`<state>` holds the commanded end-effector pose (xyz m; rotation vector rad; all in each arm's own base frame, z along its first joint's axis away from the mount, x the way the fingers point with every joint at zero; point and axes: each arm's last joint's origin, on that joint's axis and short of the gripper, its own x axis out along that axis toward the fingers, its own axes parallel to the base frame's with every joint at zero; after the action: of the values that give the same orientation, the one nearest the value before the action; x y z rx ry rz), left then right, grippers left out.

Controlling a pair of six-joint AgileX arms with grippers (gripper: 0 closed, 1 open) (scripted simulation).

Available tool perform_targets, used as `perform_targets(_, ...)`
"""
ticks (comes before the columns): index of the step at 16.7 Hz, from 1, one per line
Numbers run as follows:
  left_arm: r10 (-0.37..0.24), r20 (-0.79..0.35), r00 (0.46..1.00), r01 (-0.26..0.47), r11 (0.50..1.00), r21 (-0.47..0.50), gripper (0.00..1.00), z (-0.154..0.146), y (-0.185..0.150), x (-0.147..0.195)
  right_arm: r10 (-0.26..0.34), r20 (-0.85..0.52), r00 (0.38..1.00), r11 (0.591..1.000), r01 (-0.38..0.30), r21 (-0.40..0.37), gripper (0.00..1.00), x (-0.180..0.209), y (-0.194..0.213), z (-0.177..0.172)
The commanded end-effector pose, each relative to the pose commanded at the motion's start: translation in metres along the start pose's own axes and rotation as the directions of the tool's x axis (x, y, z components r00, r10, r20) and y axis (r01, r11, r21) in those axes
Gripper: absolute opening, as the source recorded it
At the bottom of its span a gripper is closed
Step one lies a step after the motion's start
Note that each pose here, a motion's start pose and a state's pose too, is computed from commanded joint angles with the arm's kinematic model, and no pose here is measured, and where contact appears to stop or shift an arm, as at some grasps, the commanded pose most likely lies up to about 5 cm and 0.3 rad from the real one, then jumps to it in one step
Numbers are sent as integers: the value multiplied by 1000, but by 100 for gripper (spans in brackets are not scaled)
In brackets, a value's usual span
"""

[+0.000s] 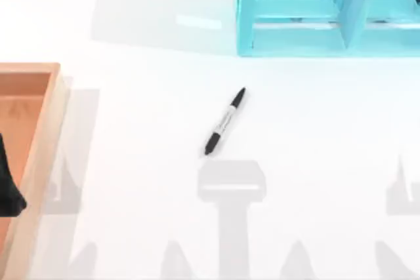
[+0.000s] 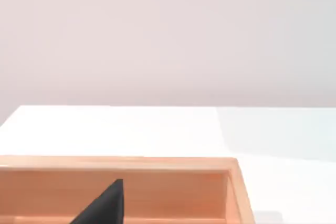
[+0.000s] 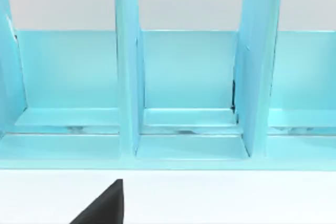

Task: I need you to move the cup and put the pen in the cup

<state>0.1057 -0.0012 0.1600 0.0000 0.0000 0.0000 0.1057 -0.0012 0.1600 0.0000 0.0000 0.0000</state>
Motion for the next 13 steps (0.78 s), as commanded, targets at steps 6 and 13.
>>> perform_targets(6,17,-102,995,-15,1000,18,100,17,2,1,0,0,1000,1000,0,0,100,0,0,0)
perform_targets(13,75,-553,830,-37,996,80,100,88,14,41,0,0,1000,1000,0,0,100,0,0,0)
